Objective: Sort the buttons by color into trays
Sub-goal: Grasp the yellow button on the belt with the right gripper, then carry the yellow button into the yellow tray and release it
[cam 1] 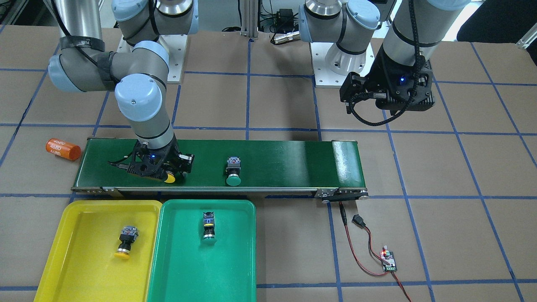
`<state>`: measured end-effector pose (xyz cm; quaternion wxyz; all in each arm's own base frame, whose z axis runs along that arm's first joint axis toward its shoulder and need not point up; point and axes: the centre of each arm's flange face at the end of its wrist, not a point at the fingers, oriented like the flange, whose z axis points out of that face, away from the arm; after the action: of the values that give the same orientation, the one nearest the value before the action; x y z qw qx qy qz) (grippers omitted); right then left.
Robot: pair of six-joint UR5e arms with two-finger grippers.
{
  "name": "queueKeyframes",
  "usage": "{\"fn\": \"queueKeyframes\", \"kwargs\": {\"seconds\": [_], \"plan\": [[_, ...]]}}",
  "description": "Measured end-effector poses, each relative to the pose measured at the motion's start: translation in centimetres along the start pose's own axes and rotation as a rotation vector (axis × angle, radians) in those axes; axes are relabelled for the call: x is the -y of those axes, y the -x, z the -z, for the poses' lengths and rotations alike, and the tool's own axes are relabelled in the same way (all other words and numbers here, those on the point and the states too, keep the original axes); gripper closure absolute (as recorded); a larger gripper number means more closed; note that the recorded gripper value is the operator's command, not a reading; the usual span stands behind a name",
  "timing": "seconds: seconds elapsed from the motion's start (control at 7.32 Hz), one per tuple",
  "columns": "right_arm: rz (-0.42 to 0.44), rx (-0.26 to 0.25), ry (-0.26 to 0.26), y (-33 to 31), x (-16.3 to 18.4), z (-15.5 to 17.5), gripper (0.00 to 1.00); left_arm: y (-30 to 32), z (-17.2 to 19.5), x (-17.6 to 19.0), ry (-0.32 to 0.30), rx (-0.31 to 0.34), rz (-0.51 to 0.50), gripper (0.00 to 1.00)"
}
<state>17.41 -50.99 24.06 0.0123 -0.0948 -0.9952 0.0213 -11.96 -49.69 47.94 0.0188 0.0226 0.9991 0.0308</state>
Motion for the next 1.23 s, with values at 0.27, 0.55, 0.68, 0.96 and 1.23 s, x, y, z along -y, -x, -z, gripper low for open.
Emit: {"fn": "queueKeyframes", "kwargs": {"seconds": [0.27,0.55,0.68,0.96,1.23], "plan": [[-0.017,0.004,-0.033,-0.6,1.9,1.3,0.72,-0.1,0.0,0.0,0.0,-0.001,-0.001,0.0],[-0.053,0.014,-0.076,-2.0,5.6,2.7,0.57,-0.1,0.0,0.0,0.0,-0.002,-0.001,0.0],[-0.057,0.014,-0.097,-3.5,8.6,3.0,0.6,-0.1,0.1,-0.1,-0.002,-0.001,-0.001,0.0],[0.007,0.009,-0.127,-7.1,13.4,3.2,0.57,-0.1,0.1,-0.2,-0.001,-0.002,-0.001,0.0],[0.085,-0.011,-0.119,-10.6,15.8,1.4,0.0,-0.1,-0.1,-0.2,-0.004,0.0,-0.001,0.0]]}}
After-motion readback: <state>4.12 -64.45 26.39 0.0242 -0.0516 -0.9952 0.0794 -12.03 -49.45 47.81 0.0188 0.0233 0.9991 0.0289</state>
